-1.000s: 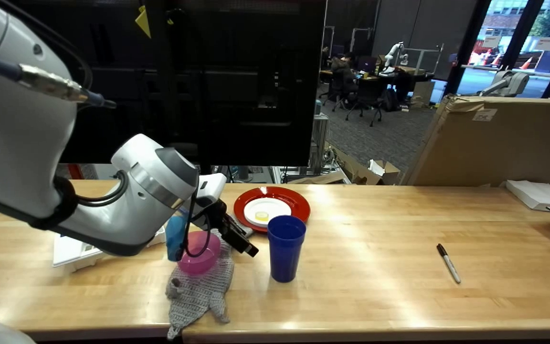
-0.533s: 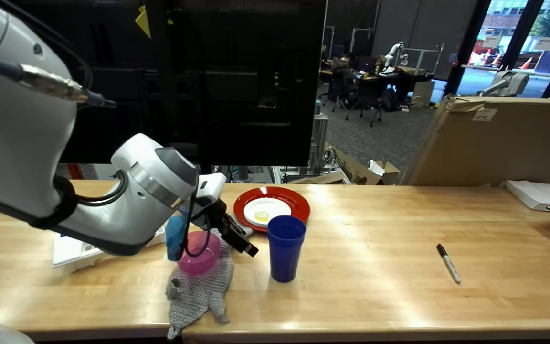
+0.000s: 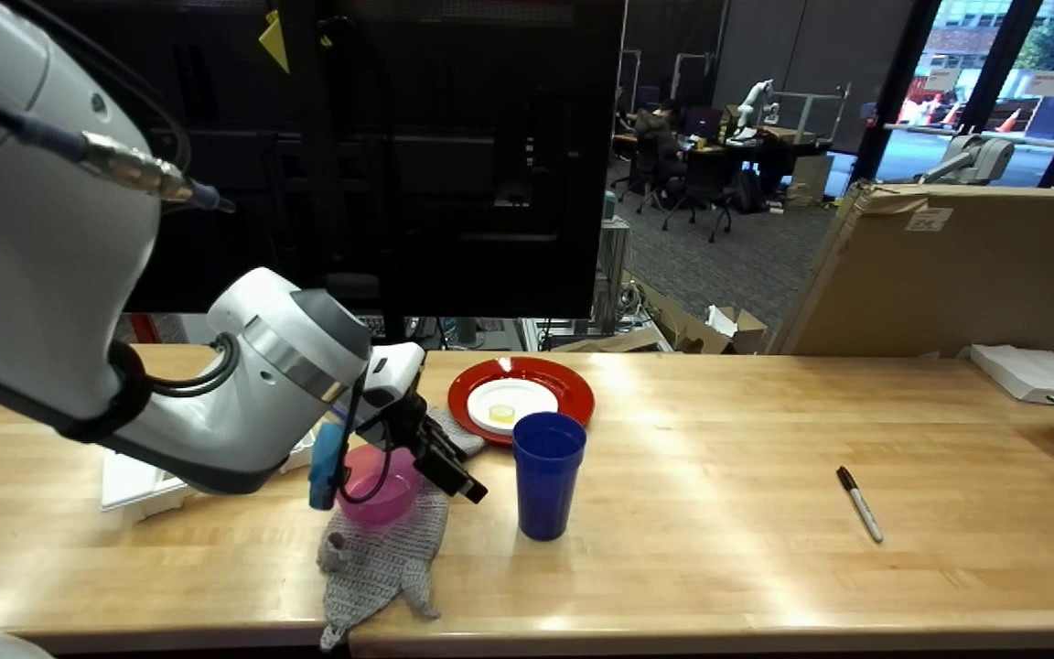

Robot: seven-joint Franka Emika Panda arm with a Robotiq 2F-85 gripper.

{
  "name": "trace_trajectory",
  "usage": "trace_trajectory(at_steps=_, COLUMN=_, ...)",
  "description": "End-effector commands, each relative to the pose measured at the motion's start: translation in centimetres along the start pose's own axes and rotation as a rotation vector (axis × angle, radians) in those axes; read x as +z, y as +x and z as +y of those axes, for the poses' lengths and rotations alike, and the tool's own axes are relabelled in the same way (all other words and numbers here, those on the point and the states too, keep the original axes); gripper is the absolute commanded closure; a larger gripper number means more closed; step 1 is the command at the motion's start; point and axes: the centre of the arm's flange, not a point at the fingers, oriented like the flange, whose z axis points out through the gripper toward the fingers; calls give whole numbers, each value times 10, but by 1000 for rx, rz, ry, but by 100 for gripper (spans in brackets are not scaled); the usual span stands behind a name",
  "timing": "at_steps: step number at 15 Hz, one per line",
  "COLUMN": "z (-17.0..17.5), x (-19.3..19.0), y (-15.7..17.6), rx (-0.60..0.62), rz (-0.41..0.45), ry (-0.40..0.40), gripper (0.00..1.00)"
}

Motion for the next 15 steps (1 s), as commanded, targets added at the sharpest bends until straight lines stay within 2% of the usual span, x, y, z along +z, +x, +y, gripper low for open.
trace_trajectory(at_steps=1, z=3, x=4, y=-12, rx=37, rz=32, ry=-15, gripper=0)
trace_trajectory(at_steps=6, z=5, x=12, y=-18, rx=74, rz=98, ry=-64, gripper=0)
trace_trajectory(at_steps=9, z=7, x=19, y=-20, rx=89, rz=106, ry=-89, gripper=0)
trace_trajectory(at_steps=15, z=13, x=29, y=-21, rx=117, rz=102, ry=-69, gripper=0)
